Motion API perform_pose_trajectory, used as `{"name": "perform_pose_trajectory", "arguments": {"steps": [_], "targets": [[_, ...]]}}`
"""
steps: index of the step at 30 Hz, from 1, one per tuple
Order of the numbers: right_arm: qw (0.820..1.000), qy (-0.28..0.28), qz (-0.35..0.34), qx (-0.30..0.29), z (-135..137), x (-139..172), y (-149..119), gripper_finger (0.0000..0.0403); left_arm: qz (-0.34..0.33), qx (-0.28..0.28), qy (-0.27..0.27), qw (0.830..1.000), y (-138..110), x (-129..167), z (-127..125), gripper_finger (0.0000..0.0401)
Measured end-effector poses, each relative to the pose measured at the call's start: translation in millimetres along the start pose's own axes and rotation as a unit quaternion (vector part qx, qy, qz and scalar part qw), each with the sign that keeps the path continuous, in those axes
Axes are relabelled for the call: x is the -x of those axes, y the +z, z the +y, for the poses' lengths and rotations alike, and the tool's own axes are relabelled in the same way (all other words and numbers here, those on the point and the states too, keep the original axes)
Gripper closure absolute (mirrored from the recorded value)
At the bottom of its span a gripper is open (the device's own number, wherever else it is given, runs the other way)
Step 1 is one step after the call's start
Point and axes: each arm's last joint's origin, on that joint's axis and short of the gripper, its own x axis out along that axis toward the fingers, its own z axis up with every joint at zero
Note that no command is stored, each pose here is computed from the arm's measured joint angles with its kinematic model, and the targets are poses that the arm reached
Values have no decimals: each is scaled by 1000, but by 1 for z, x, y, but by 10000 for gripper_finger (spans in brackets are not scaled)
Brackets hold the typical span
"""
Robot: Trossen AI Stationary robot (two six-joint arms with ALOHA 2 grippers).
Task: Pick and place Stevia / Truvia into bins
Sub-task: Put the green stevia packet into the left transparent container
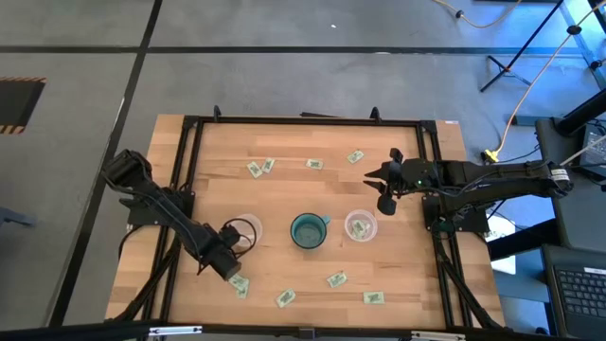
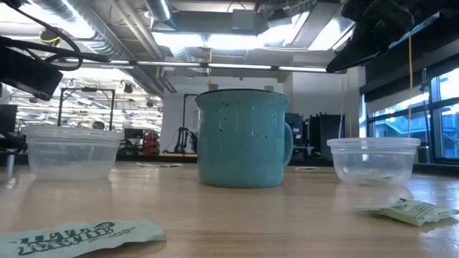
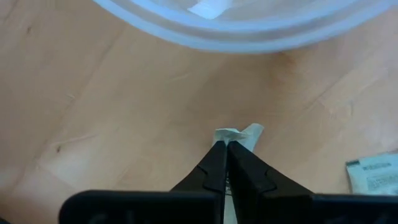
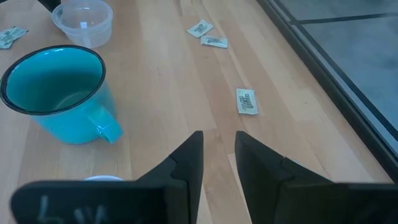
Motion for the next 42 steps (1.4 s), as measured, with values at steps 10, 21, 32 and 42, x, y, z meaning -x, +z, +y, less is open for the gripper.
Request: {"name": "perform_pose_trajectory", "arguments": {"steps": [10, 21, 32, 42], "targets": [[1000, 0, 0, 0, 0, 0, 0, 306, -34, -8, -56, 998, 2, 26, 6, 395], [1000, 0, 0, 0, 0, 0, 0, 306, -148, -32, -153, 977, 27, 75, 29, 395], [1000, 0, 1, 1, 0, 0, 0, 306, -173, -98, -108, 974, 67, 69, 38, 386], [1000, 0, 4, 2, 0, 0, -1, 306, -102, -137, -67, 983, 87, 33, 28, 370]]}}
